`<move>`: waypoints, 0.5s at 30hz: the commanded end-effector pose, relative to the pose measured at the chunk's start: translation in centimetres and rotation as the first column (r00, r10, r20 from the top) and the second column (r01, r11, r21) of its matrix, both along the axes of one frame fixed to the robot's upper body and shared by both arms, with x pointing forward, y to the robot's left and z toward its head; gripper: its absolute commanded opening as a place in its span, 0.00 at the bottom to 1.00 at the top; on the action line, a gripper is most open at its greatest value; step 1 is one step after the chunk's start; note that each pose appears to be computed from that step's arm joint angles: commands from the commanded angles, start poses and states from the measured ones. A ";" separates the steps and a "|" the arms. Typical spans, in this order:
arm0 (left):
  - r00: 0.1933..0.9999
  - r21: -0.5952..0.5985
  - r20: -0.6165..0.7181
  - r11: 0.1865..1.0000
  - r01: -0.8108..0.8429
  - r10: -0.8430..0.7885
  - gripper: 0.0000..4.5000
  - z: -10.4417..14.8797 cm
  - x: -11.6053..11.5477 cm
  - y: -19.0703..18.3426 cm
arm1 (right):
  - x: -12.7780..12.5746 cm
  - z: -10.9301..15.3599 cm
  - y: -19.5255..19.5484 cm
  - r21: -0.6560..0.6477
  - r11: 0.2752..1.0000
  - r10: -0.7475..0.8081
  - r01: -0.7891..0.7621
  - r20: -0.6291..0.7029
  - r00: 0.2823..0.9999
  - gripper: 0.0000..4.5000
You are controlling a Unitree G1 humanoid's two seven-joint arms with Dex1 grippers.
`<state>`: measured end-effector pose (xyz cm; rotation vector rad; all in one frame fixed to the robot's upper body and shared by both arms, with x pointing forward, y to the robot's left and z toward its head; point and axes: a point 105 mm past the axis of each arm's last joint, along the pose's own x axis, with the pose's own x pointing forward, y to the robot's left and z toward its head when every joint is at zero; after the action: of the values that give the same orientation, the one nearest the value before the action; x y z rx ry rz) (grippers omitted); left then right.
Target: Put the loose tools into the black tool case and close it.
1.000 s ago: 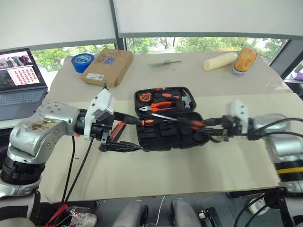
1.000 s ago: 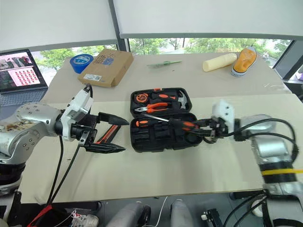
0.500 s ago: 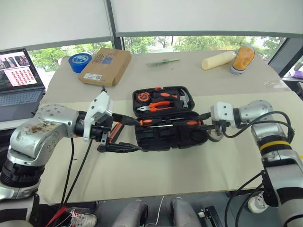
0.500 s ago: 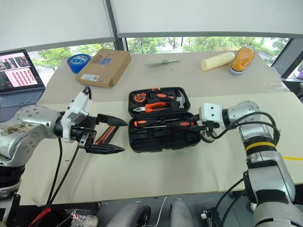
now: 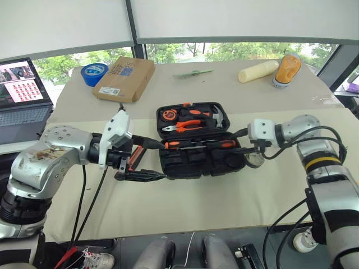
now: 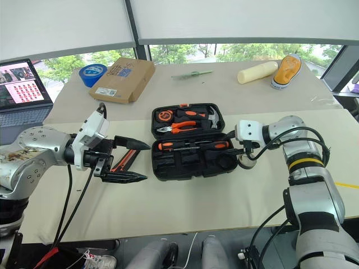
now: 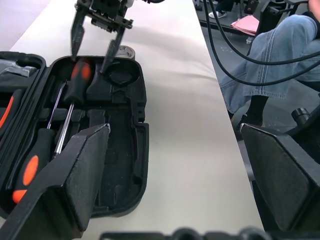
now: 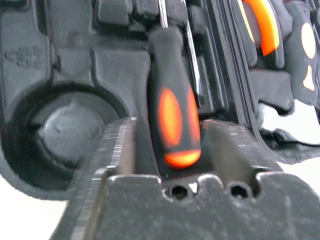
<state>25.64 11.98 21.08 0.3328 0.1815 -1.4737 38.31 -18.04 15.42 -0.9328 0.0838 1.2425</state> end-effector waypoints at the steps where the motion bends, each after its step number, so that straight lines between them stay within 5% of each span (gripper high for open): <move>1: 0.997 0.008 0.074 1.000 0.005 -0.006 1.00 1.1 -0.1 0.1 | 0.4 3.7 1.3 0.133 0.991 0.016 -0.023 0.052 0.999 0.96; 5: 0.997 0.009 0.081 1.000 0.006 -0.007 1.00 1.1 0.1 0.0 | 0.4 4.0 2.7 0.223 0.975 0.022 -0.021 -0.001 1.000 0.87; 15: 0.996 0.011 0.085 1.000 0.004 -0.005 1.00 0.9 0.4 0.0 | 0.1 1.5 3.6 0.230 0.973 -0.024 0.037 -0.060 0.998 0.10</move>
<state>26.04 12.12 21.17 0.3651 0.1582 -1.4587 38.25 -14.75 15.60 -0.6744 0.0524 1.2429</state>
